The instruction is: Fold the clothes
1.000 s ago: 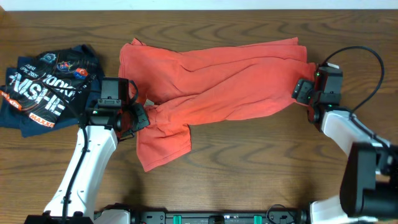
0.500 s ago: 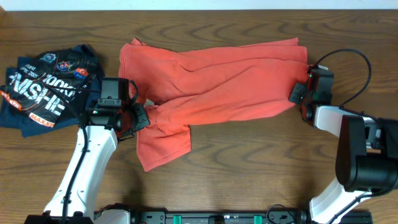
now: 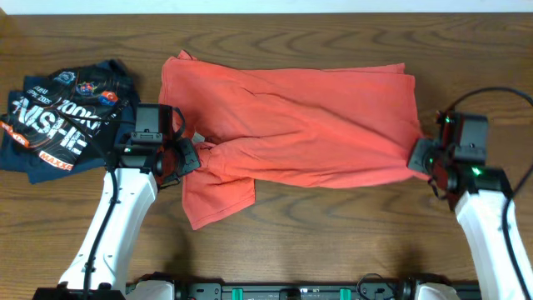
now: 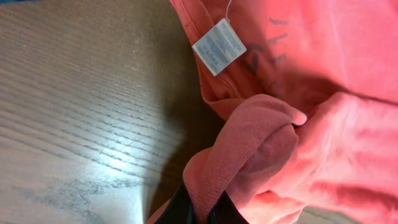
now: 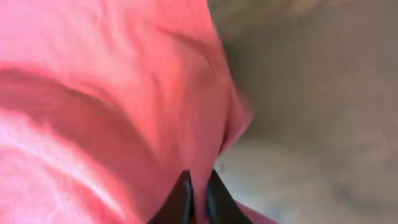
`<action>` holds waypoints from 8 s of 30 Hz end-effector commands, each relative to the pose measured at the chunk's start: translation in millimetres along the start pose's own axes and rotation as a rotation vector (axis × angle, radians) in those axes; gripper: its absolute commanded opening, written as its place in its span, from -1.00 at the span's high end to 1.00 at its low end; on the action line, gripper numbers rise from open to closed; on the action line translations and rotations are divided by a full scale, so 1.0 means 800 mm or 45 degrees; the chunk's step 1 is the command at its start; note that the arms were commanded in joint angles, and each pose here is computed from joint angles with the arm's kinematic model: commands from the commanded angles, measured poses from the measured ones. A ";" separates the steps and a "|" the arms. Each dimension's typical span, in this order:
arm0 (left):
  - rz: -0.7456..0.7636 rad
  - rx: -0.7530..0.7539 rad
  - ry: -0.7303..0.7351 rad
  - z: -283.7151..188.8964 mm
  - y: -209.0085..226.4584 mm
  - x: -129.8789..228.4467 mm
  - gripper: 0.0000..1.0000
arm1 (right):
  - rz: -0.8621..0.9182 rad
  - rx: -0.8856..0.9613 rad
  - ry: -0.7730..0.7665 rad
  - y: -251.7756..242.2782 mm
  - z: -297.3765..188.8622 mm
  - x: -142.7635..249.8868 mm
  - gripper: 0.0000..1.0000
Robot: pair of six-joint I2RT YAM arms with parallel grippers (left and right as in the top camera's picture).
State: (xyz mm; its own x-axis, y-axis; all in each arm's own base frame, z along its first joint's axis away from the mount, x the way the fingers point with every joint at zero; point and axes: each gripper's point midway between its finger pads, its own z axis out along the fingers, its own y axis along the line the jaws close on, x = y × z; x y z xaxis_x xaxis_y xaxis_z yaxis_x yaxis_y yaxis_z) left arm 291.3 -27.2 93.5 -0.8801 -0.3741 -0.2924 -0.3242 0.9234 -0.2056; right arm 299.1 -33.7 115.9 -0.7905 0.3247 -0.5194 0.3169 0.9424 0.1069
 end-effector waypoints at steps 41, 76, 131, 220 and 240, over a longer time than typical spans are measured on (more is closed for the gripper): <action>0.005 -0.029 -0.011 0.002 0.006 -0.003 0.87 | 0.158 0.070 0.037 -0.026 0.147 -0.018 -0.43; 0.004 -0.029 -0.012 0.002 0.007 -0.003 0.87 | 0.279 0.083 0.048 -0.028 0.171 -0.011 0.14; 0.042 0.602 -0.368 -0.303 -0.070 -0.061 0.88 | 0.181 0.119 -0.759 -0.046 -0.283 -0.169 0.98; 0.124 0.437 1.113 -0.046 -0.031 0.117 0.88 | 0.237 0.565 0.680 -0.156 -0.011 -0.008 0.98; -0.031 0.375 0.534 -0.032 -0.046 0.023 0.88 | 0.326 0.481 0.469 -0.161 0.021 -0.044 0.98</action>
State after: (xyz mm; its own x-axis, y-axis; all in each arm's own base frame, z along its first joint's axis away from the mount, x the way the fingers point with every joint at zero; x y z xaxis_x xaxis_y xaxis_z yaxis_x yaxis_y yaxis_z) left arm 273.1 -77.1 125.5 -0.9869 -0.1454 0.0695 -0.1597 0.8244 -0.5431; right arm 296.3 -169.2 111.8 -0.7829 0.5952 -0.1810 0.6205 0.7681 -0.1580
